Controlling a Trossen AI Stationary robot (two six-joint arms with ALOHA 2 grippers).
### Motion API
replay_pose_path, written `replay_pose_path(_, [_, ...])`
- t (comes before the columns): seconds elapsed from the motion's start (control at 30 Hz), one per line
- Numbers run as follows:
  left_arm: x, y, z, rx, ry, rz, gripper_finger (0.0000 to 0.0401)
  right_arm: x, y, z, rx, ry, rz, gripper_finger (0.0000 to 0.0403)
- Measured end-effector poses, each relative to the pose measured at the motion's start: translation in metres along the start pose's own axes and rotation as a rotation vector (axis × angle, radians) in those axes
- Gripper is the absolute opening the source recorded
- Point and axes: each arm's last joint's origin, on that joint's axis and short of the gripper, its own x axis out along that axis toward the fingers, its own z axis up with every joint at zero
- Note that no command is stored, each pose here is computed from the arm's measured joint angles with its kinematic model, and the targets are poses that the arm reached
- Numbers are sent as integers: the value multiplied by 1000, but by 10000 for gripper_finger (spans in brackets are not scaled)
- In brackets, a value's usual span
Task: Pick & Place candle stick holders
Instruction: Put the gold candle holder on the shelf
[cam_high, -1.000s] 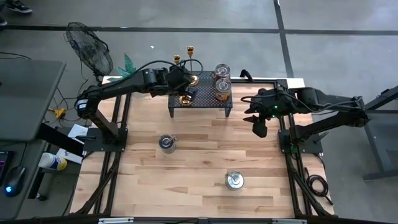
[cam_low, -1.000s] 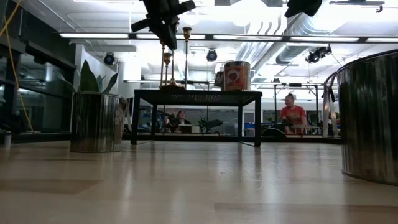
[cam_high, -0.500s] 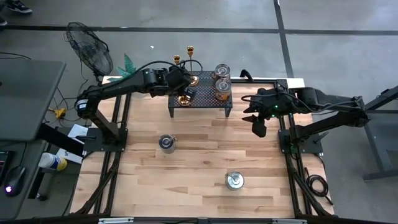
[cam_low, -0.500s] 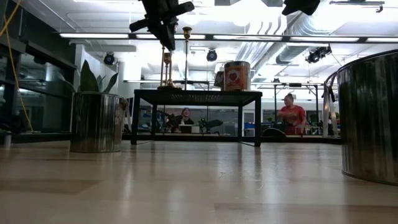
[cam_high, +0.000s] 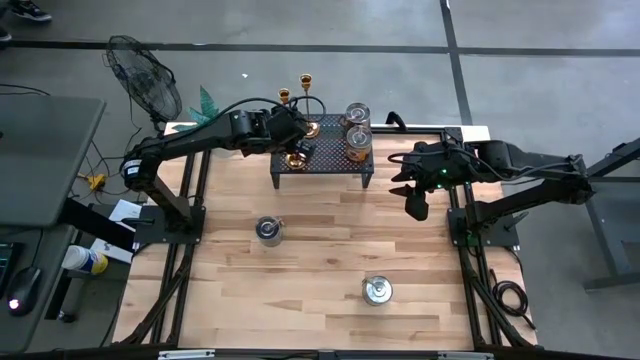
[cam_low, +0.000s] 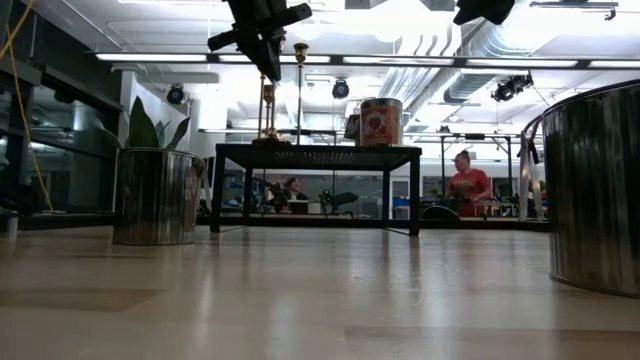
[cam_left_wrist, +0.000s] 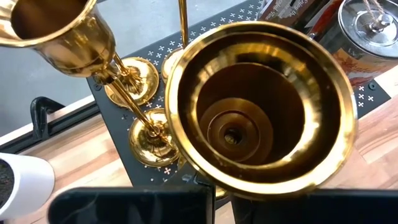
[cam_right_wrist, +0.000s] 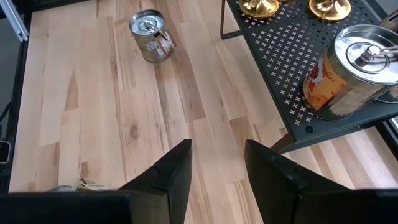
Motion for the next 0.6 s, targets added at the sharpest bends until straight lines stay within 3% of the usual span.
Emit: replay_pose_path(0.6, [6, -6, 2, -14, -11, -29, 10, 0, 0, 0, 0, 1, 0, 140])
